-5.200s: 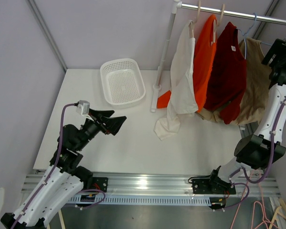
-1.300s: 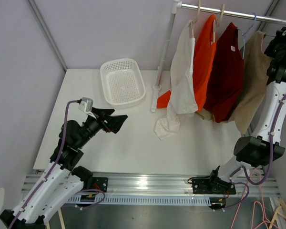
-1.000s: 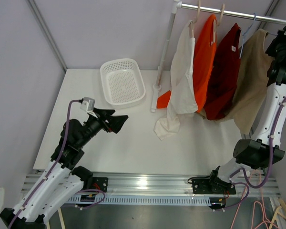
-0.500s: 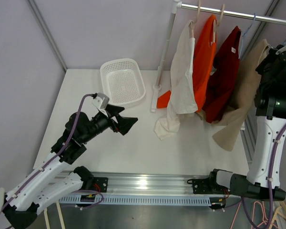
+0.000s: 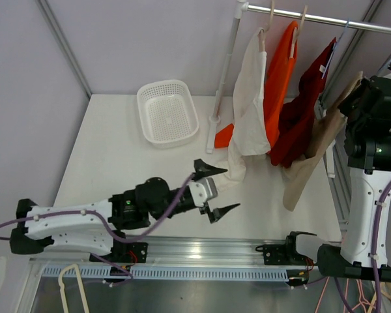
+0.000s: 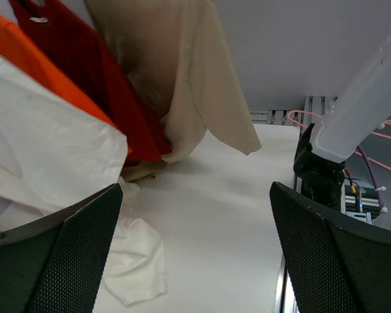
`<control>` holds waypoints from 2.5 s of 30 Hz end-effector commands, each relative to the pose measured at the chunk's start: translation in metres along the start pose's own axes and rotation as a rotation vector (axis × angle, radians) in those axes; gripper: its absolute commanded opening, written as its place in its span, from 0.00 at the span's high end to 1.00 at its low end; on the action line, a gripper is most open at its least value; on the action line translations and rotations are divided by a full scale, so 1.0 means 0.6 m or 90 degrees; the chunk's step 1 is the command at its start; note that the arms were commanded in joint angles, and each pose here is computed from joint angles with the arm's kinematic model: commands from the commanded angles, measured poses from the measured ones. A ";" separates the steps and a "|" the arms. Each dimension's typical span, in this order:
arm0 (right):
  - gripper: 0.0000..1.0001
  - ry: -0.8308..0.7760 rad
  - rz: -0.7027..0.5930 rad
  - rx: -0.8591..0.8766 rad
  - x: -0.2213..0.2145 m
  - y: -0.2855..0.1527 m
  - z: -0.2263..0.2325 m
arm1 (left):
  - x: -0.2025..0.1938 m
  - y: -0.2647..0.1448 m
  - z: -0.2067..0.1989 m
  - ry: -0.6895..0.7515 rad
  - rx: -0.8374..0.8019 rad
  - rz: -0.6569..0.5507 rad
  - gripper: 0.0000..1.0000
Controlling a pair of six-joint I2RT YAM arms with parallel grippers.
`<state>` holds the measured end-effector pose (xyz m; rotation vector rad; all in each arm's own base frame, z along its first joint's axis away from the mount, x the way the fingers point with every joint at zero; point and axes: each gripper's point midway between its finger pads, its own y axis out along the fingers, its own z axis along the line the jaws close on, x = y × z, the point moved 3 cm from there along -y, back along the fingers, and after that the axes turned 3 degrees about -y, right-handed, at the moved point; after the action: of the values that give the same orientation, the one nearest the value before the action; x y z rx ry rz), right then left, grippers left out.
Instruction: Remove the t-shirt from the hanger
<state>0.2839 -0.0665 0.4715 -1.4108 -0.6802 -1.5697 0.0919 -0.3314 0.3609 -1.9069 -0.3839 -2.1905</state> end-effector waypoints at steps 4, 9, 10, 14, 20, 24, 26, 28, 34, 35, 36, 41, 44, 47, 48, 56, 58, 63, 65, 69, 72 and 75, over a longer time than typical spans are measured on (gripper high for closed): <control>1.00 0.064 -0.045 0.040 0.051 -0.049 0.015 | 0.024 0.084 -0.017 0.092 0.036 -0.091 0.00; 1.00 0.080 -0.047 0.060 0.059 -0.062 0.024 | 0.019 0.151 -0.016 0.116 0.078 -0.087 0.00; 1.00 0.085 -0.048 0.060 0.061 -0.065 0.024 | 0.014 0.160 -0.016 0.117 0.084 -0.078 0.00; 1.00 0.102 -0.046 0.082 0.063 -0.067 0.036 | 0.014 0.218 -0.022 0.112 0.101 -0.067 0.01; 1.00 0.101 -0.047 0.085 0.062 -0.065 0.041 | 0.018 0.265 -0.048 0.086 0.064 -0.089 0.00; 1.00 0.099 -0.044 0.087 0.061 -0.062 0.043 | 0.015 0.280 -0.069 0.067 0.022 -0.088 0.00; 1.00 0.102 -0.043 0.091 0.061 -0.063 0.045 | 0.018 0.289 -0.072 0.061 0.021 -0.085 0.00; 1.00 0.107 -0.044 0.099 0.062 -0.066 0.048 | -0.003 0.299 -0.078 0.061 0.015 -0.068 0.01; 1.00 0.110 -0.049 0.115 0.078 -0.076 0.054 | -0.012 0.313 -0.079 -0.010 -0.020 -0.066 0.20; 1.00 0.110 -0.047 0.118 0.078 -0.078 0.055 | -0.025 0.318 -0.077 -0.018 -0.020 -0.052 0.26; 1.00 0.111 -0.048 0.122 0.079 -0.079 0.056 | -0.015 0.324 -0.077 -0.020 -0.021 -0.057 0.45; 1.00 0.111 -0.047 0.130 0.080 -0.084 0.057 | -0.039 0.341 -0.078 -0.017 -0.013 -0.021 0.94; 1.00 0.112 -0.039 0.138 0.075 -0.084 0.061 | -0.030 0.345 -0.076 -0.018 -0.009 -0.031 0.94; 1.00 0.112 -0.038 0.135 0.070 -0.080 0.060 | -0.016 0.342 -0.073 -0.010 -0.006 -0.031 0.99; 1.00 0.107 -0.033 0.126 0.062 -0.075 0.058 | -0.012 0.338 -0.071 -0.008 -0.006 -0.033 0.99; 1.00 0.070 -0.040 0.076 0.049 -0.021 0.057 | 0.093 0.233 -0.118 0.013 -0.030 -0.093 0.99; 1.00 0.056 -0.035 0.061 0.044 -0.002 0.059 | 0.096 0.212 -0.122 0.023 -0.020 -0.085 0.99; 1.00 0.031 -0.040 0.036 0.038 0.022 0.053 | 0.131 0.152 -0.110 -0.020 -0.026 -0.100 0.99; 1.00 0.029 -0.039 0.031 0.037 0.032 0.048 | 0.123 0.141 -0.109 -0.025 -0.026 -0.092 0.99; 1.00 0.037 -0.037 0.031 0.042 0.051 0.035 | 0.105 0.125 -0.110 -0.038 -0.035 -0.081 0.99; 1.00 0.042 -0.040 0.025 0.051 0.063 0.026 | 0.081 0.117 -0.118 -0.047 -0.045 -0.067 0.99; 1.00 0.044 -0.038 0.012 0.057 0.077 0.013 | 0.043 0.108 -0.135 -0.065 -0.070 -0.051 0.99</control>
<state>0.3229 -0.0771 0.4647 -1.3824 -0.6115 -1.5408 0.0529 -0.4264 0.3795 -1.9765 -0.3966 -2.2092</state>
